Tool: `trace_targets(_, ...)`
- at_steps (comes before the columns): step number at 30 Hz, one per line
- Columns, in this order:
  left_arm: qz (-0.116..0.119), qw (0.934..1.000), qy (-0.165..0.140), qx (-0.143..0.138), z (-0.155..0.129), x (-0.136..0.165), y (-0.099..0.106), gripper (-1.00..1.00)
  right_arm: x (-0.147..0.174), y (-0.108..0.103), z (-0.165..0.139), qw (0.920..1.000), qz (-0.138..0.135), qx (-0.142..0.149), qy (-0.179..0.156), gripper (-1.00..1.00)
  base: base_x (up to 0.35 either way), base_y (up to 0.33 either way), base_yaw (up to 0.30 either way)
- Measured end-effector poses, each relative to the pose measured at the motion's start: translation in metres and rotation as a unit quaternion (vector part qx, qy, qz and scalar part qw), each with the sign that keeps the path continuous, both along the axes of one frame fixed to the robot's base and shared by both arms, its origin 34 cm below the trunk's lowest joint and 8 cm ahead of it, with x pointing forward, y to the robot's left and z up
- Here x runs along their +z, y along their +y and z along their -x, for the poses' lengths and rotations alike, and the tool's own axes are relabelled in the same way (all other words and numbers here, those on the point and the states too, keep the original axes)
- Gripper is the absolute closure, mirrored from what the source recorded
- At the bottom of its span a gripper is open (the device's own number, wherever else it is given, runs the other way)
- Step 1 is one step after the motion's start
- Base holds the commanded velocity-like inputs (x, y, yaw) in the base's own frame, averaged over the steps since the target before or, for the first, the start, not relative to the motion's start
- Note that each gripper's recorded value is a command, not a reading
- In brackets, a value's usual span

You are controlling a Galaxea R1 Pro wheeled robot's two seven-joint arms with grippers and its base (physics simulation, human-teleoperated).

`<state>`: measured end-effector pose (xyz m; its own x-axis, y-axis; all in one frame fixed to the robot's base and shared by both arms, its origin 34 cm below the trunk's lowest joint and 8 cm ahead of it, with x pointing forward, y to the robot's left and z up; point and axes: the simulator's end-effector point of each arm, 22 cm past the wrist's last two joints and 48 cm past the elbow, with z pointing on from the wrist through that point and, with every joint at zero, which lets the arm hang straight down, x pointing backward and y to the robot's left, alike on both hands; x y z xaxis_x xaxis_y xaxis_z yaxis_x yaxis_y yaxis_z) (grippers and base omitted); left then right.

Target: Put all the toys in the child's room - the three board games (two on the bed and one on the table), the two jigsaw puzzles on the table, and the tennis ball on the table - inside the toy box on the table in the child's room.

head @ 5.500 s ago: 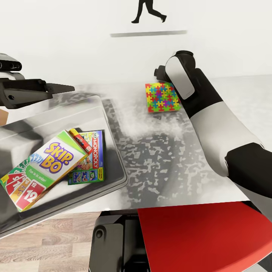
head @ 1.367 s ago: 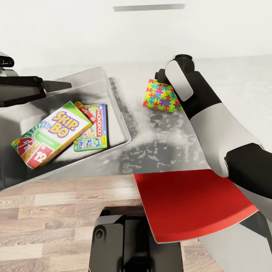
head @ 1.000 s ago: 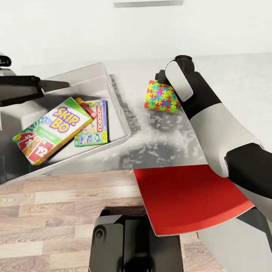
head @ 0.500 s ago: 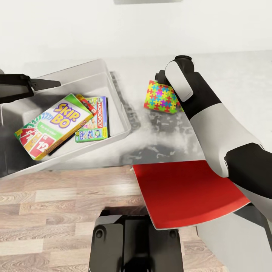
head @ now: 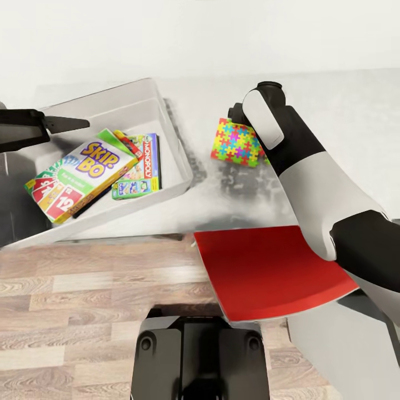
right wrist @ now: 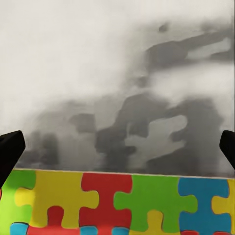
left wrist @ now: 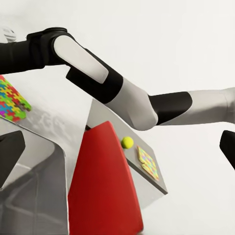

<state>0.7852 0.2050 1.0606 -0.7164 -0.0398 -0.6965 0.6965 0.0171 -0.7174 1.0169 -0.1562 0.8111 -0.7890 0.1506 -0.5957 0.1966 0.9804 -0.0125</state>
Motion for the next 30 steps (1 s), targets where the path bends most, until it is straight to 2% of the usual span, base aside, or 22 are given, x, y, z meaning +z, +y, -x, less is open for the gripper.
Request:
trace_targets(17,-0.001,1.0000,0.000,0.000,-0.0004,-0.0007,0.0006,-1.00,-0.0069,0.0002,0.0032,0.9999,-0.005,-0.002,0.009,-1.00,-0.146,0.000,0.000)
trace_targets(30,-0.001,1.0000,0.000,0.001,-0.0004,-0.0003,0.0008,-1.00,-0.0067,0.0000,0.0033,0.9999,-0.005,-0.003,0.009,-1.00,-0.026,0.000,0.000)
